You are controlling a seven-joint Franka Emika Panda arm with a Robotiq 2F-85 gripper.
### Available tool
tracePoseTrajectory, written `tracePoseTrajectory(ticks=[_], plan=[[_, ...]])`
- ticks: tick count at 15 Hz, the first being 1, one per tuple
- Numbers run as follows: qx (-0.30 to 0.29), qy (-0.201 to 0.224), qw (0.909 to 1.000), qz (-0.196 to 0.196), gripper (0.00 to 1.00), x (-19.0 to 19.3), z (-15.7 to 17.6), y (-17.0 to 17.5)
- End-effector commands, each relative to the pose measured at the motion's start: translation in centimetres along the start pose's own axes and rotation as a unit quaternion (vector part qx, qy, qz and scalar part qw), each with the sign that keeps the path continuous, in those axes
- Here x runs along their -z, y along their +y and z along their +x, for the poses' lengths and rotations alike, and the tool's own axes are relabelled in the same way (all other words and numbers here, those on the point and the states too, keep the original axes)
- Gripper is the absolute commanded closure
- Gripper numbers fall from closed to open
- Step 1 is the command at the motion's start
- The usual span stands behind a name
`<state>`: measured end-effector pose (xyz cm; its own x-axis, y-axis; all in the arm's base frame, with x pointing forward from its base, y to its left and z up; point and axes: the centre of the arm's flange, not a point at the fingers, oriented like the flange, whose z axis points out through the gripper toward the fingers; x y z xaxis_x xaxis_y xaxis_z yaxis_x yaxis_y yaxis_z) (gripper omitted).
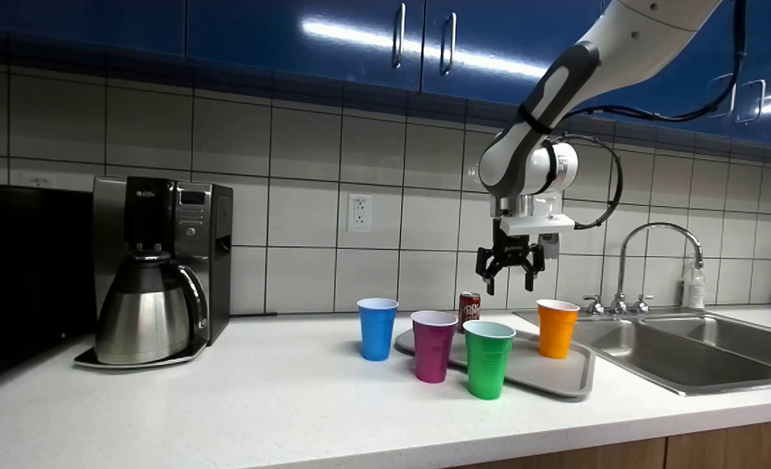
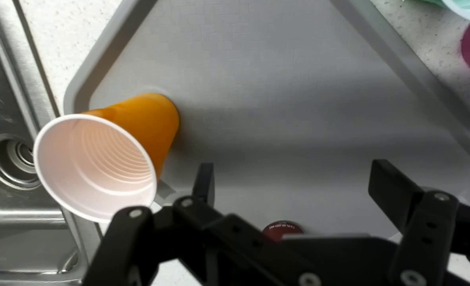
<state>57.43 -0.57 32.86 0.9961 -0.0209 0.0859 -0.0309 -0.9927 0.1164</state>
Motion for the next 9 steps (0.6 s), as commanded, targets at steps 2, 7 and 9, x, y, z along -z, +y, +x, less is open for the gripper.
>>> tracePoseTrajectory(ticks=[2,7,9], plan=[[-0.011,0.006,0.9999,-0.012,0.00,-0.7,1.5,2.1],[-0.029,0.006,0.9994,-0.018,0.00,-1.8,2.3,4.1],[-0.034,0.004,0.9992,-0.021,0.00,-2.3,2.5,4.8]])
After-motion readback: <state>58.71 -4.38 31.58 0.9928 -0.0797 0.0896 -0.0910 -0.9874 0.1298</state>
